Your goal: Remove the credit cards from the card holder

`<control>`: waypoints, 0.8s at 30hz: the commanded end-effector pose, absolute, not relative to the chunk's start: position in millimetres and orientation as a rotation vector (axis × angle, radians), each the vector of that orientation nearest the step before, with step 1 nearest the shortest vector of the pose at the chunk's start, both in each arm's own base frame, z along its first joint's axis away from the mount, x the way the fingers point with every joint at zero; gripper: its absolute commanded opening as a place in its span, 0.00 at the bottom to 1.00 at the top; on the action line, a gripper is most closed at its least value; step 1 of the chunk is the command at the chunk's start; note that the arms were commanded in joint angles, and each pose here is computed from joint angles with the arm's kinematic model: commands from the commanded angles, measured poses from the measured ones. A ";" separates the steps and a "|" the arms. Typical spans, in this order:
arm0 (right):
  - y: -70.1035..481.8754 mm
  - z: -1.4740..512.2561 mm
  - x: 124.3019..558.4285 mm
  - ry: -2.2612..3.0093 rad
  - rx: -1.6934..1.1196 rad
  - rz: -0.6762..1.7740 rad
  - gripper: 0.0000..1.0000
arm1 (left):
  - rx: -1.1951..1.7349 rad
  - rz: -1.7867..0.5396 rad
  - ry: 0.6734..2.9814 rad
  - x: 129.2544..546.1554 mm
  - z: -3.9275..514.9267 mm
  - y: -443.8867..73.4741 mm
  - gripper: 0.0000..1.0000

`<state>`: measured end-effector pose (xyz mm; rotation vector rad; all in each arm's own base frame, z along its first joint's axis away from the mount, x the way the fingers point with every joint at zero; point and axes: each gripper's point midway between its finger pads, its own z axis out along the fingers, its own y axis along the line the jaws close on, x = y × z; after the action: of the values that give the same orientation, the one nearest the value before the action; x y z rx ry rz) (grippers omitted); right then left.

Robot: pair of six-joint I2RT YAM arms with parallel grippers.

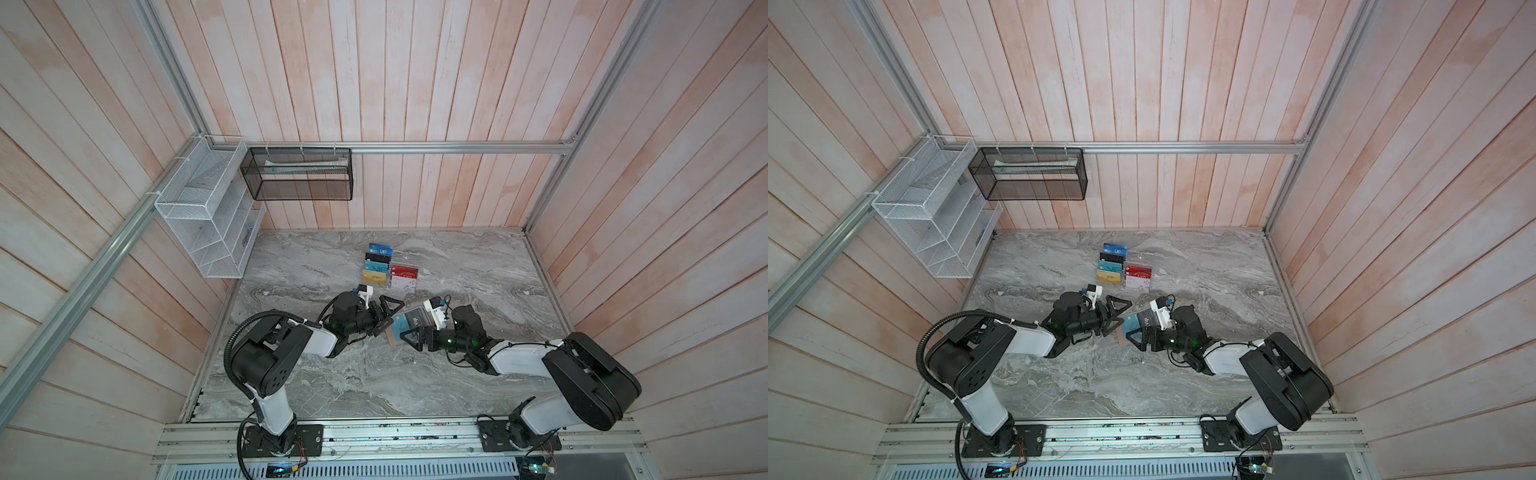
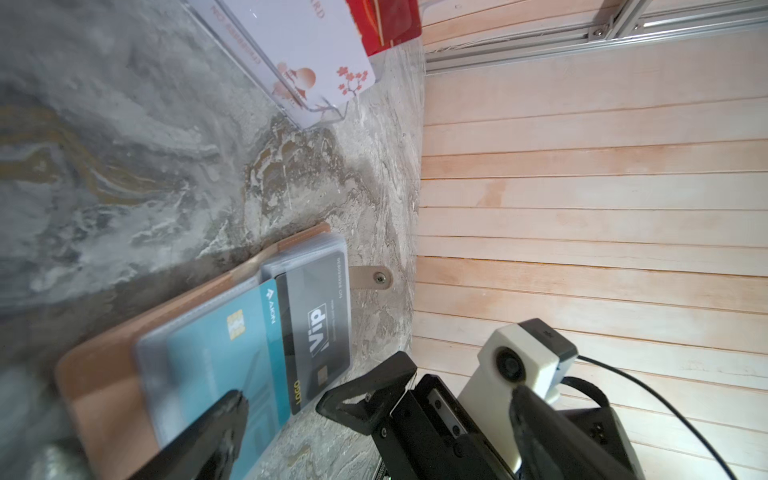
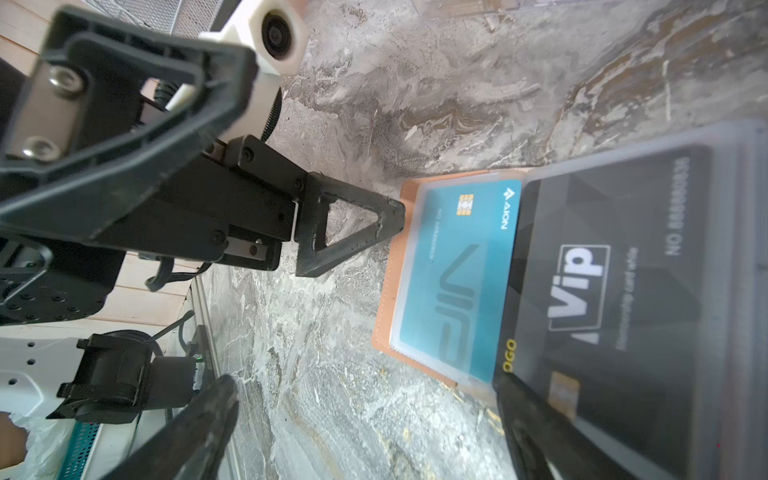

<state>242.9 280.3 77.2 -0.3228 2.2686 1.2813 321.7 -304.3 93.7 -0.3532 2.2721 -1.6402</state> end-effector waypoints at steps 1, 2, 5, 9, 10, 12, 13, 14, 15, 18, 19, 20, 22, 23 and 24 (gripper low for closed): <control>286.2 79.6 246.7 2.252 -0.330 1.313 0.98 | -0.353 -1.659 2.273 318.0 85.3 -304.7 1.00; 286.3 78.5 247.5 2.256 -0.328 1.311 0.98 | -0.361 -1.657 2.281 317.1 80.9 -303.7 1.00; 286.4 75.2 249.0 2.267 -0.321 1.302 0.98 | -0.379 -1.657 2.292 315.0 71.6 -300.6 1.00; 286.6 72.0 249.4 2.278 -0.304 1.311 0.98 | -0.385 -1.650 2.303 313.4 64.3 -299.2 1.00; 286.0 71.0 249.5 2.282 -0.298 1.307 0.98 | -0.388 -1.648 2.311 312.3 61.5 -298.9 1.00; 284.9 70.3 249.2 2.284 -0.290 1.304 0.98 | -0.389 -1.652 2.315 310.8 58.9 -298.7 1.00; 284.5 70.8 249.3 2.283 -0.287 1.303 0.98 | -0.390 -1.653 2.317 310.1 58.1 -298.5 1.00; 283.4 69.6 248.9 2.289 -0.279 1.298 0.98 | -0.392 -1.650 2.320 309.7 56.8 -297.6 1.00; 282.3 68.8 248.8 2.295 -0.273 1.290 0.98 | -0.393 -1.647 2.326 308.7 55.0 -296.9 1.00; 277.3 65.0 249.7 2.310 -0.230 1.265 0.98 | -0.392 -1.631 2.347 305.8 48.8 -295.5 1.00; 276.0 64.1 250.2 2.312 -0.214 1.260 0.98 | -0.394 -1.630 2.348 305.2 47.1 -295.1 1.00; 274.3 62.1 250.4 2.319 -0.196 1.253 0.98 | -0.397 -1.632 2.350 303.9 45.3 -294.4 1.00; 271.4 59.8 250.4 2.322 -0.162 1.248 0.98 | -0.407 -1.636 2.352 302.1 41.6 -293.5 1.00; 269.4 58.4 251.2 2.325 -0.137 1.241 0.98 | -0.409 -1.639 2.352 301.6 40.7 -293.4 1.00; 267.8 57.1 251.5 2.328 -0.118 1.236 0.98 | -0.414 -1.640 2.356 300.2 38.6 -292.8 1.00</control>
<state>248.4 279.6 68.2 -0.2234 2.2963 1.2931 312.4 -300.4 68.5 -0.3532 2.2645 -1.6771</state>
